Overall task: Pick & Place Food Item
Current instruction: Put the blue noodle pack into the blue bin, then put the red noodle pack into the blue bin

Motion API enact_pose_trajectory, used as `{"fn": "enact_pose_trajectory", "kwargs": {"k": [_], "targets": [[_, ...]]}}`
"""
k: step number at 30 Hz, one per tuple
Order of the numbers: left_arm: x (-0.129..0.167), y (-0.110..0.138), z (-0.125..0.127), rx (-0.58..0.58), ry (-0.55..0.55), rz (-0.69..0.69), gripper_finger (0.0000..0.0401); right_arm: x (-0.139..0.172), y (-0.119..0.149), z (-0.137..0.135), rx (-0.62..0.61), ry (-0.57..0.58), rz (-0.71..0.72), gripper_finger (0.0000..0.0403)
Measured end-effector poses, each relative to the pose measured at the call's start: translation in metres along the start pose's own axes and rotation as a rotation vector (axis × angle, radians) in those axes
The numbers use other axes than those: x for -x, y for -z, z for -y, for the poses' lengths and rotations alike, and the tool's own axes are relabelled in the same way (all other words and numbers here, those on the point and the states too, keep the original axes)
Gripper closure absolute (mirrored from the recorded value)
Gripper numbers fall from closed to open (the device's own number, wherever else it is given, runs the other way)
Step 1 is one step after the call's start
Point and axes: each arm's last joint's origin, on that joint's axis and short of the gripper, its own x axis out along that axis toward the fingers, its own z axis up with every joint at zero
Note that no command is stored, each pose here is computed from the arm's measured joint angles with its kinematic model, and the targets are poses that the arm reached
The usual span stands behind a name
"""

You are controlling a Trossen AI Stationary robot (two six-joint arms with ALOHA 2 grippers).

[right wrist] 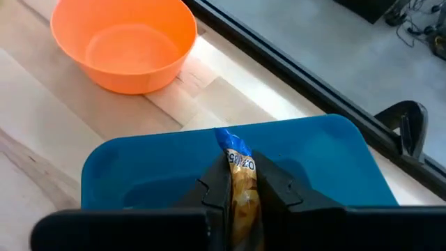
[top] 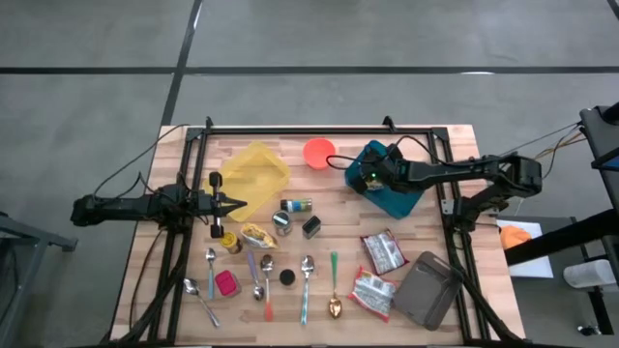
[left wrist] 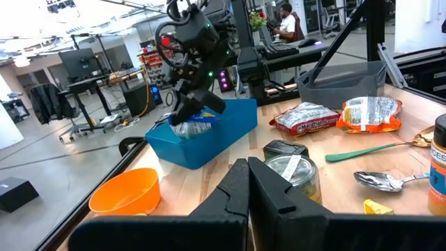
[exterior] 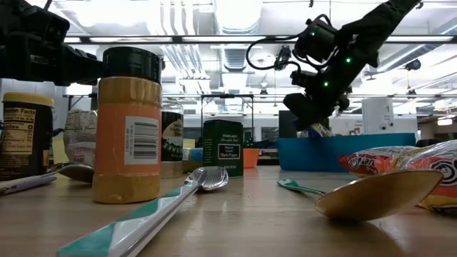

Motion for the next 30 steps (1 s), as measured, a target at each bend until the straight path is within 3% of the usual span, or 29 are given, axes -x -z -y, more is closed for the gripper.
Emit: {"fn": "enact_pose_trajectory", "kwargs": {"k": [12,20,23,30], "targets": [[0.0,0.0,0.0,0.0,0.0,0.0,0.0401,0.003,-0.002,0.001,-0.039,0.005,0.013,0.0255],[0.0,0.0,0.0,0.0,0.0,0.0,0.0401,0.024,-0.011,0.002,-0.035,-0.05,0.081,0.0217],[0.0,0.0,0.0,0.0,0.0,0.0,0.0401,0.044,-0.016,0.002,-0.046,-0.126,0.126,0.0215],[0.0,0.0,0.0,0.0,0.0,0.0,0.0401,0.082,-0.017,0.0,-0.005,-0.496,0.098,0.0215]]}}
